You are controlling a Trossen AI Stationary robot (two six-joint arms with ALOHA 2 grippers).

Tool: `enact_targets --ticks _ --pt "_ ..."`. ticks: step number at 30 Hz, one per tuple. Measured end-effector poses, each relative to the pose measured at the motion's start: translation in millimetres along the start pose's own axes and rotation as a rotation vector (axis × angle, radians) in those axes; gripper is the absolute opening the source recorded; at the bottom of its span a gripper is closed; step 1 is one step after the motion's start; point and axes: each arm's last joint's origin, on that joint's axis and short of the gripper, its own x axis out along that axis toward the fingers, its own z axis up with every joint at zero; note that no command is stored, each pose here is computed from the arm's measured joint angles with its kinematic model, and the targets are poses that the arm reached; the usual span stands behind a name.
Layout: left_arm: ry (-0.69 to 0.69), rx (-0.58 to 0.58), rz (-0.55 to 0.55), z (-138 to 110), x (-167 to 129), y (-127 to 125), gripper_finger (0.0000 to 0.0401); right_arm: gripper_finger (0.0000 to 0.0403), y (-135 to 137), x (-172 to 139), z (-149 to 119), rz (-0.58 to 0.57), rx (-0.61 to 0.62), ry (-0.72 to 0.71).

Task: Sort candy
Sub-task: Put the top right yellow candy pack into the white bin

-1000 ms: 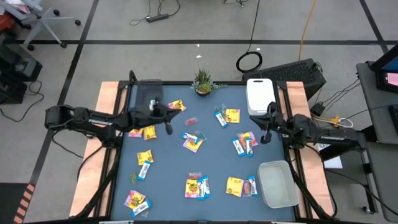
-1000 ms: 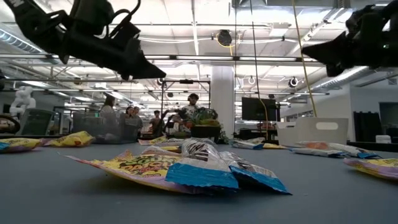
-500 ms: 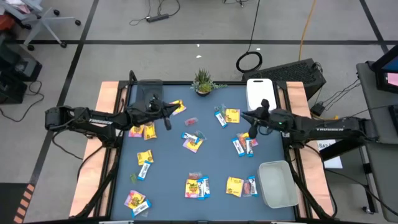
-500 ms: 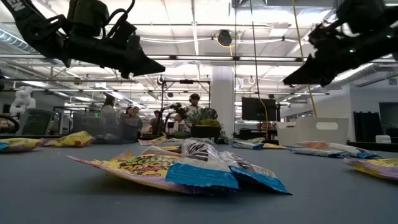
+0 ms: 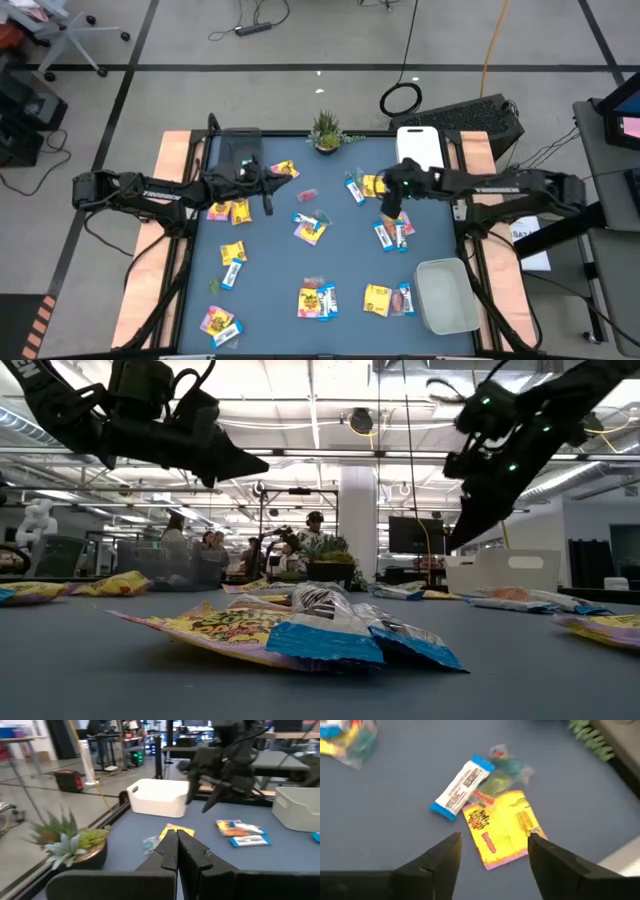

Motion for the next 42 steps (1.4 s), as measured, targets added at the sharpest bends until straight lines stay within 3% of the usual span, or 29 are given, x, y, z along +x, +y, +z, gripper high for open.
enact_targets --ticks 8,17,22,30,42 --pt "0.011 0.001 -0.016 -1.0 0.1 -1.6 0.0002 0.0225 -9.0 36.7 16.7 -0.037 -0.064 0.141" --pt "0.009 0.001 -0.016 -0.8 0.1 -1.4 0.0002 0.0207 -23.0 70.4 7.1 -0.019 -0.075 0.319" --pt "-0.013 0.01 -0.015 1.3 0.1 -1.4 0.0002 0.0168 -24.9 78.6 3.8 0.012 -0.027 0.348" --pt "-0.019 0.008 -0.014 2.0 0.1 -1.3 0.0002 0.0012 -23.3 68.5 7.3 0.012 -0.062 0.323" --pt "-0.013 0.007 -0.014 1.4 0.1 -1.3 0.0002 0.0003 -15.2 26.7 62.5 0.019 -0.102 0.258"
